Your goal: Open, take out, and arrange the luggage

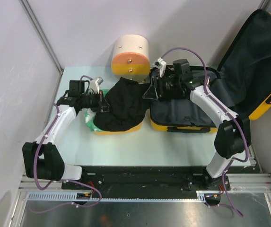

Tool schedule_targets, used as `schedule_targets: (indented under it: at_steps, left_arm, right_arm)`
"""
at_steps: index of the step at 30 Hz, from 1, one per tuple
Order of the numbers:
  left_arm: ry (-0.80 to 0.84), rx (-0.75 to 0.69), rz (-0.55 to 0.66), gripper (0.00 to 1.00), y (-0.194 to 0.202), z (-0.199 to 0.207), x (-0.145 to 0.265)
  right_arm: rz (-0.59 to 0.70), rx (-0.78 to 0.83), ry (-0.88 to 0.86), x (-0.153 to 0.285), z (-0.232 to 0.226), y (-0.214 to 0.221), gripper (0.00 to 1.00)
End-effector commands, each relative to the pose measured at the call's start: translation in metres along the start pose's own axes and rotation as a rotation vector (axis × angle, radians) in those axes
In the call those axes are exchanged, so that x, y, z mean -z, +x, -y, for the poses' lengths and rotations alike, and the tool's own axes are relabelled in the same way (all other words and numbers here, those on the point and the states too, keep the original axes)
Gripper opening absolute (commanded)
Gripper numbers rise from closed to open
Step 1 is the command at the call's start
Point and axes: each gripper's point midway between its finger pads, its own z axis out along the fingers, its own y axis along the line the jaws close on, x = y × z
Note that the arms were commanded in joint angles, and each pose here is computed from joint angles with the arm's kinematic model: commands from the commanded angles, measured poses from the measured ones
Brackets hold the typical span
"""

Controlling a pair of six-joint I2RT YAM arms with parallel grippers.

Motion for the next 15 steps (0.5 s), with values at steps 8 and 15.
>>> schedule_targets:
  at_steps: [8,15]
  left_arm:
    - [-0.245,-0.059,0.082,0.00,-0.006,-0.075,0.054]
    - [-0.247,-0.080,0.017,0.03,0.010,-0.081,0.048]
  right_arm:
    - [0.065,0.121,-0.034,-0.066,-0.032,-0.031,0.61]
    - [-0.063,0.135,0.036,-0.115,0.001,0.021,0.61]
